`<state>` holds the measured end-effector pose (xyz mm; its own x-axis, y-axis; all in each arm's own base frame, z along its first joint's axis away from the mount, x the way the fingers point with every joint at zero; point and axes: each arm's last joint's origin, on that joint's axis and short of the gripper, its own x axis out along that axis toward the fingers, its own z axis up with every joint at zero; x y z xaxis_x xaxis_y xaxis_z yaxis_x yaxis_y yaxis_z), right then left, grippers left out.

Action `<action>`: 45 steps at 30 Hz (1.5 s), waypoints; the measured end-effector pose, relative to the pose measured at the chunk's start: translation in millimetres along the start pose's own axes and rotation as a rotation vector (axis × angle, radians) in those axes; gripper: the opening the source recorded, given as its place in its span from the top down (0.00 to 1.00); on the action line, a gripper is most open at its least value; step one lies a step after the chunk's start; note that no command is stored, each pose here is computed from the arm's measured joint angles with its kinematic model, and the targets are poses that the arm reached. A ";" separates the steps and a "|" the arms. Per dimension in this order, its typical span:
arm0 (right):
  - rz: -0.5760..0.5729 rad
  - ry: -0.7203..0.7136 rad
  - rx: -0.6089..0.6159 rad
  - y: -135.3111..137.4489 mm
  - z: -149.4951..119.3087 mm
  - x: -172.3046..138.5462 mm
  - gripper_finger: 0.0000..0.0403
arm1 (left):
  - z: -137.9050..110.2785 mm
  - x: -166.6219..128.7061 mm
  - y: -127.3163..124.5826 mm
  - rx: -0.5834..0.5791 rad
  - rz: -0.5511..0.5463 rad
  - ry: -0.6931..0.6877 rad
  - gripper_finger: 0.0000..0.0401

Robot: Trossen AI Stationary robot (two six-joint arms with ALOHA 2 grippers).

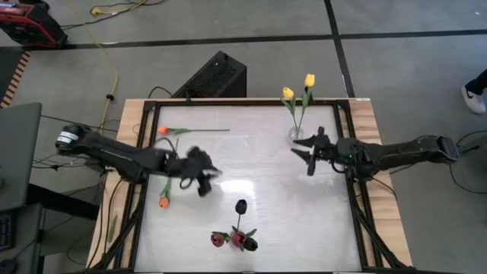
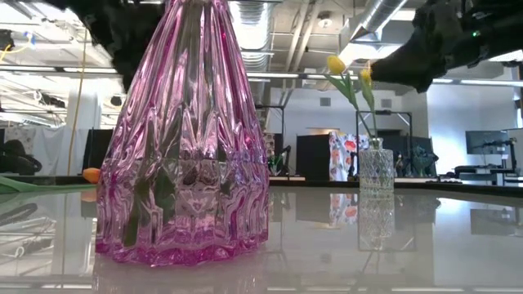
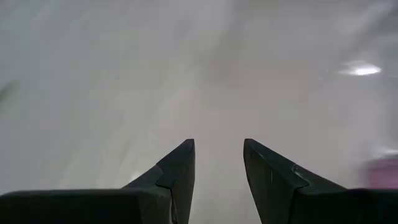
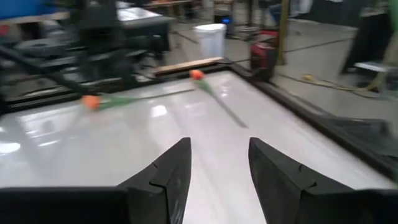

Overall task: Sort flowers into vase by color
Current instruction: Put the bottom orange tulip into the transparent vase

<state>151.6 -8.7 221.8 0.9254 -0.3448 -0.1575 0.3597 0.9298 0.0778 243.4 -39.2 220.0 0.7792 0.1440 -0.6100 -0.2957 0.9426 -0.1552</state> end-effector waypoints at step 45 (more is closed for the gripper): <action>0.232 0.191 -0.103 66.8 -55.1 38.7 0.55 | -105.6 -16.3 85.9 -0.689 0.512 0.672 0.93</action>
<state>204.8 47.2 166.6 0.9385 -0.1006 -0.3304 0.1186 0.9923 0.0349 146.9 7.7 134.5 0.0764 0.0801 -0.9939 -0.9084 0.4165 -0.0362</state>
